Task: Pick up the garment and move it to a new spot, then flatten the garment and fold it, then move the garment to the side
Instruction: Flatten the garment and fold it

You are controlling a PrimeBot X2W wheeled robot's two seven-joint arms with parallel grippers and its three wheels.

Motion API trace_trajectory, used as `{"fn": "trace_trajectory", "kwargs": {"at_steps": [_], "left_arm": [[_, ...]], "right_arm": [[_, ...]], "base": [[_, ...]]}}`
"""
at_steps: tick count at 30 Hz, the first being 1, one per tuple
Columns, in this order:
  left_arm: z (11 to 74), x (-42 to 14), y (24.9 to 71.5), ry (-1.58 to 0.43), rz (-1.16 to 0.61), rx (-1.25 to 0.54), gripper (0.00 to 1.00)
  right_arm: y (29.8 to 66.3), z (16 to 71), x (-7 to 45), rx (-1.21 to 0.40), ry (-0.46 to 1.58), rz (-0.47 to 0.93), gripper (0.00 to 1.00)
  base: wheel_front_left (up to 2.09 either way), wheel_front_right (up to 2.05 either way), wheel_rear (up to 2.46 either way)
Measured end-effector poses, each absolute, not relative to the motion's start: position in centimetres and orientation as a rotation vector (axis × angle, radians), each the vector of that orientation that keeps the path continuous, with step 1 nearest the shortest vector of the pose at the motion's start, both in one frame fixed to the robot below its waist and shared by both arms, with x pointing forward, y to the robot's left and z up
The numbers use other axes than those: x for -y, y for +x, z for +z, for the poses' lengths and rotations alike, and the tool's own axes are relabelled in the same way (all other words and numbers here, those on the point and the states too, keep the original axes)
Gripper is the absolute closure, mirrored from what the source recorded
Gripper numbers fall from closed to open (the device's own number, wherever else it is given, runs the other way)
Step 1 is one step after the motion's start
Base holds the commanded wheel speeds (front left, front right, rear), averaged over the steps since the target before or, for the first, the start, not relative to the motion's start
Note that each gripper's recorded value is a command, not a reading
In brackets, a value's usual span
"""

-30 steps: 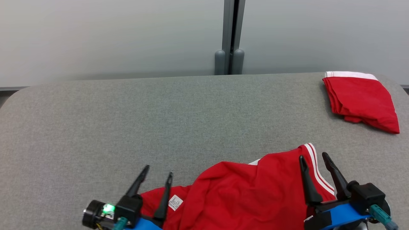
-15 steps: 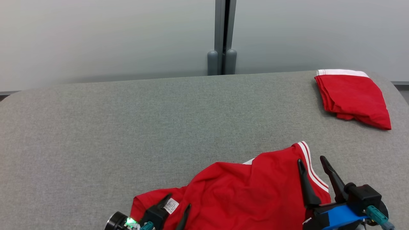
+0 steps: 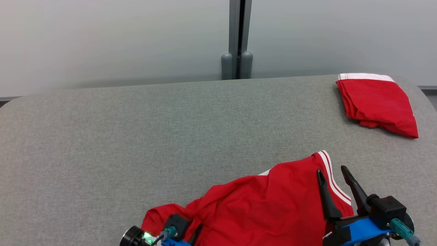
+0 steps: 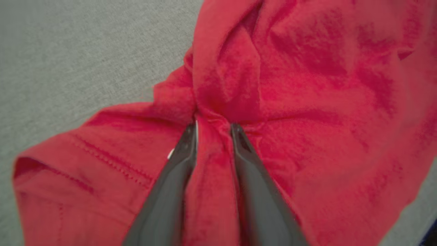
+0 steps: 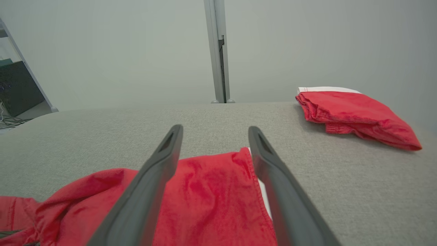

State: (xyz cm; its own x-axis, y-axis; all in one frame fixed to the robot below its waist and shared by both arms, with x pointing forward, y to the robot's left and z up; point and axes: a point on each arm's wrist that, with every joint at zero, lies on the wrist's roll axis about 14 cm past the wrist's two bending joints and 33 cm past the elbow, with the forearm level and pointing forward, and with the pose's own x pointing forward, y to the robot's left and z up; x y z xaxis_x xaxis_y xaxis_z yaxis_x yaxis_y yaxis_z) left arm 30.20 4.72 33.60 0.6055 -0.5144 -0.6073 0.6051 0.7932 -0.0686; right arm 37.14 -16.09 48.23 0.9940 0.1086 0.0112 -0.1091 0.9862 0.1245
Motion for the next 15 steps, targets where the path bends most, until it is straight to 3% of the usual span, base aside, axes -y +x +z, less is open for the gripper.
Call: {"fn": "trace_trajectory", "kwargs": {"at_steps": [5, 15], "left_arm": [[34.7, -5.0, 32.4, 0.135, -0.634, -0.6, 1.0], [40.7, -8.0, 43.7, 0.098, -0.483, -0.368, 1.0]], "right_arm": [[37.5, 48.0, 16.1, -0.001, 0.12, 0.109, 0.0], [39.5, 48.0, 17.1, 0.003, 0.104, 0.085, 0.0]], "base": [[0.0, 0.0, 0.0], [0.0, 0.0, 0.0]]}}
